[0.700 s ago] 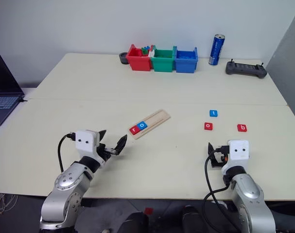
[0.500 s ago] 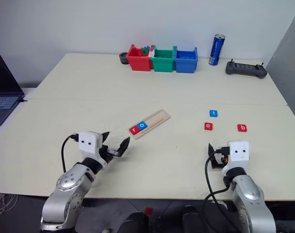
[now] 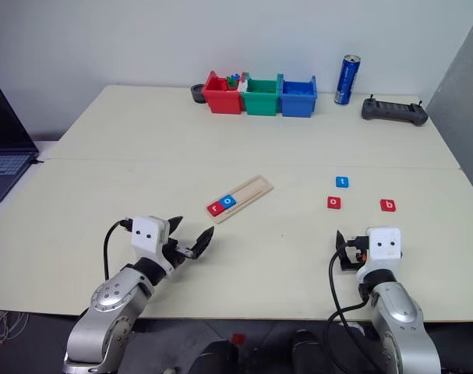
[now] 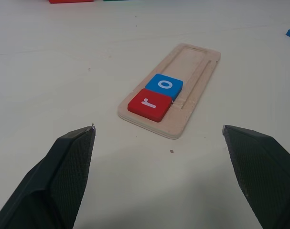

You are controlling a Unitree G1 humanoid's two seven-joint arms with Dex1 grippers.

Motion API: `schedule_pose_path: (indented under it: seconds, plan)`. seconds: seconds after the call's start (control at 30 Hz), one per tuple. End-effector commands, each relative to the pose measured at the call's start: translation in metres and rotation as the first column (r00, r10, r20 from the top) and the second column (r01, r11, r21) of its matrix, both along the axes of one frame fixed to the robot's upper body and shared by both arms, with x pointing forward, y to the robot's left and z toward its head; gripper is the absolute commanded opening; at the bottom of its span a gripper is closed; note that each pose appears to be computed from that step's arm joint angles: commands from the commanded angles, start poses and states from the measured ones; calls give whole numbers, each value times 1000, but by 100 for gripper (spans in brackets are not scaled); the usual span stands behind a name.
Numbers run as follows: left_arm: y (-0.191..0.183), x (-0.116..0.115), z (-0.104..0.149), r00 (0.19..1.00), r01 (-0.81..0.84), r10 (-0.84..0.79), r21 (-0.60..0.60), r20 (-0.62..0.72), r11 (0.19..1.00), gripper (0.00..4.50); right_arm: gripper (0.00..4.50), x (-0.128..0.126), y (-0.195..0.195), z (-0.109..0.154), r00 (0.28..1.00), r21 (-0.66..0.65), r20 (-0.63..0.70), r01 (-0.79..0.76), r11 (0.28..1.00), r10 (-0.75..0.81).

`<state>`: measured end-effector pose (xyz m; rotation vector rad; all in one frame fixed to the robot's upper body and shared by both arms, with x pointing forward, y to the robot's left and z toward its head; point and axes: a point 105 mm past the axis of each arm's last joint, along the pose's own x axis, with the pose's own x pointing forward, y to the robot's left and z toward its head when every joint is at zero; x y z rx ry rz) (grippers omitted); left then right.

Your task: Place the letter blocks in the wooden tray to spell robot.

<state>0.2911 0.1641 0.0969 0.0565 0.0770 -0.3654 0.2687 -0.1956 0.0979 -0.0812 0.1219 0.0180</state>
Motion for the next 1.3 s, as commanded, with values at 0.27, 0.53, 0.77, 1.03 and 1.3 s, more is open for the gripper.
schedule_pose_path:
  seconds: [0.27, 0.53, 0.77, 1.03, 1.3]
  plan:
    - [-4, 15, 27, 987, 146, -147, 6, 60, 989, 450, 448, 21, 12, 43, 961, -72, 97, -255, 964, 261]
    - [13, 51, 26, 920, 392, -391, 127, -32, 911, 450, 448, 16, 61, 64, 603, 7, -39, -797, 604, 797]
    - [5, 80, 20, 848, 531, -521, 149, -98, 834, 450, 448, 27, 78, 79, 514, -1, -32, -858, 514, 857]
    - [-3, 91, 10, 814, 581, -566, 174, -133, 795, 450, 448, 26, 81, 79, 524, -25, -42, -852, 524, 850]
    - [-7, 95, -1, 823, 568, -555, 195, -124, 800, 450, 448, 21, 80, 77, 538, -5, -49, -843, 538, 842]
